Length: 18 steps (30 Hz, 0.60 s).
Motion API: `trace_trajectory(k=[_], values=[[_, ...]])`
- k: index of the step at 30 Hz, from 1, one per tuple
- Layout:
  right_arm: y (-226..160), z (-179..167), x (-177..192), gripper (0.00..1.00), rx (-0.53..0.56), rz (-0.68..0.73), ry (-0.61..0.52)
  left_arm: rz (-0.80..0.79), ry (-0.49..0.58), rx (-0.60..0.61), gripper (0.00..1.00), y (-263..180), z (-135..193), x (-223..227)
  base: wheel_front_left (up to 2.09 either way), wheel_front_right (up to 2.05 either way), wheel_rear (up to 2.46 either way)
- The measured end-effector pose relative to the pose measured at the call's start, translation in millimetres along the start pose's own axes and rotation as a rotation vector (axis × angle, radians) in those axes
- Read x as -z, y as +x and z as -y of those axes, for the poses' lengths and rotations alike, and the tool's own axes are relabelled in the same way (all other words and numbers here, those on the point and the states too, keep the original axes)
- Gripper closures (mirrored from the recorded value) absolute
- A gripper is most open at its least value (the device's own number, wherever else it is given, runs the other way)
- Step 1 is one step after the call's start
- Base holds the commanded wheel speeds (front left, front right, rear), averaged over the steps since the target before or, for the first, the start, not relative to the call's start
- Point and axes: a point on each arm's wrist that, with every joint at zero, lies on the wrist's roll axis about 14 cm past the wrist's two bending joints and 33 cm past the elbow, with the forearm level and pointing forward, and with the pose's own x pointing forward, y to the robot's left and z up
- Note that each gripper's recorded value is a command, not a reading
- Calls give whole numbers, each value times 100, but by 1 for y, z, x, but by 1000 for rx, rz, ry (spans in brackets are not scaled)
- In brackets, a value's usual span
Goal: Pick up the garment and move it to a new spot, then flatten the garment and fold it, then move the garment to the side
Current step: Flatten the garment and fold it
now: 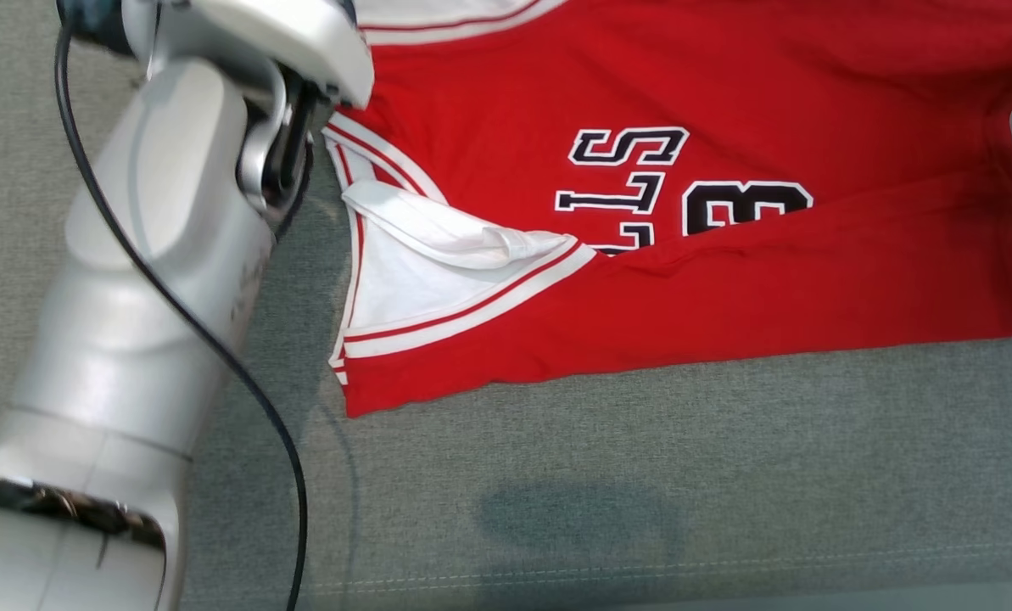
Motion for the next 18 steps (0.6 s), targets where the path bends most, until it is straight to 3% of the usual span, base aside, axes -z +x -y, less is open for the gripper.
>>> trace_trajectory(k=[18], values=[[-27,2,-7,100,-72,79,6,144,-117,-74,100,-88,0,-12,0,0,0]])
